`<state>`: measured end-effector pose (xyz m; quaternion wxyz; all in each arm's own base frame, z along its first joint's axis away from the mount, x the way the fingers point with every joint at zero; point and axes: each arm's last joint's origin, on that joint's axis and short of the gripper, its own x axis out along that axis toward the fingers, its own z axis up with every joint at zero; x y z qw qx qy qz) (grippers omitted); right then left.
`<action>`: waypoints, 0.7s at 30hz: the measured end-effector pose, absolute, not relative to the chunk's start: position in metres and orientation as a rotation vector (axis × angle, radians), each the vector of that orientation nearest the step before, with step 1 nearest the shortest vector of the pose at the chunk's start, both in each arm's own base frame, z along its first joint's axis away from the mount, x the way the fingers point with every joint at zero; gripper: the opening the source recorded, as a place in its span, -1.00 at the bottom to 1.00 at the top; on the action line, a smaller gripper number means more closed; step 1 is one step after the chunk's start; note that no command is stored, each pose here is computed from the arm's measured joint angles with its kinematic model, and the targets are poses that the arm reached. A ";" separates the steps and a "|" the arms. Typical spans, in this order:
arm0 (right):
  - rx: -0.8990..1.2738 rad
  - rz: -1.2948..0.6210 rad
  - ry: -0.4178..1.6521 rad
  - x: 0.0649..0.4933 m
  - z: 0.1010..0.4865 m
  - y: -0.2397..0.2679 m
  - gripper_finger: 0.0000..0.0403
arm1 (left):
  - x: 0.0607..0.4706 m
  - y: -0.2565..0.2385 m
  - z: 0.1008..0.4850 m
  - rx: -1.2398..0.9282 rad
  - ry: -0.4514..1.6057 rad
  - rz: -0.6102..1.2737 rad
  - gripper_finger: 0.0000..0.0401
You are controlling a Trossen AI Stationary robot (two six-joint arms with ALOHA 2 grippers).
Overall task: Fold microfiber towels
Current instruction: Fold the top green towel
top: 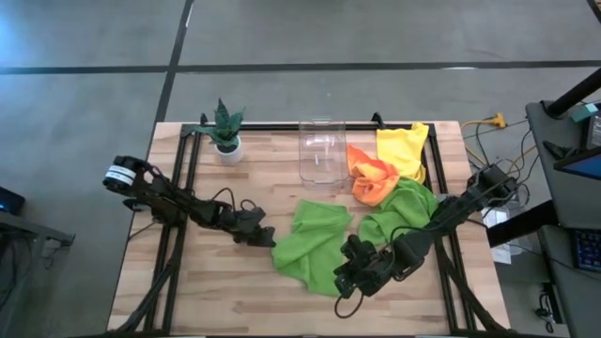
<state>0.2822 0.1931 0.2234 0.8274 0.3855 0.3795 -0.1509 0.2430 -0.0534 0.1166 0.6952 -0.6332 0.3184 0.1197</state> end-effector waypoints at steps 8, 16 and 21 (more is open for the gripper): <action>0.808 -0.305 0.816 0.278 0.223 0.199 -0.89 | 0.228 -0.052 0.154 -1.374 0.629 0.166 -1.00; 0.774 -0.292 0.818 0.279 0.223 0.198 -0.89 | 0.203 -0.048 0.199 -1.364 0.509 0.060 -1.00; 0.753 -0.299 0.809 0.281 0.223 0.194 -0.89 | 0.197 -0.051 0.210 -1.366 0.458 0.029 -1.00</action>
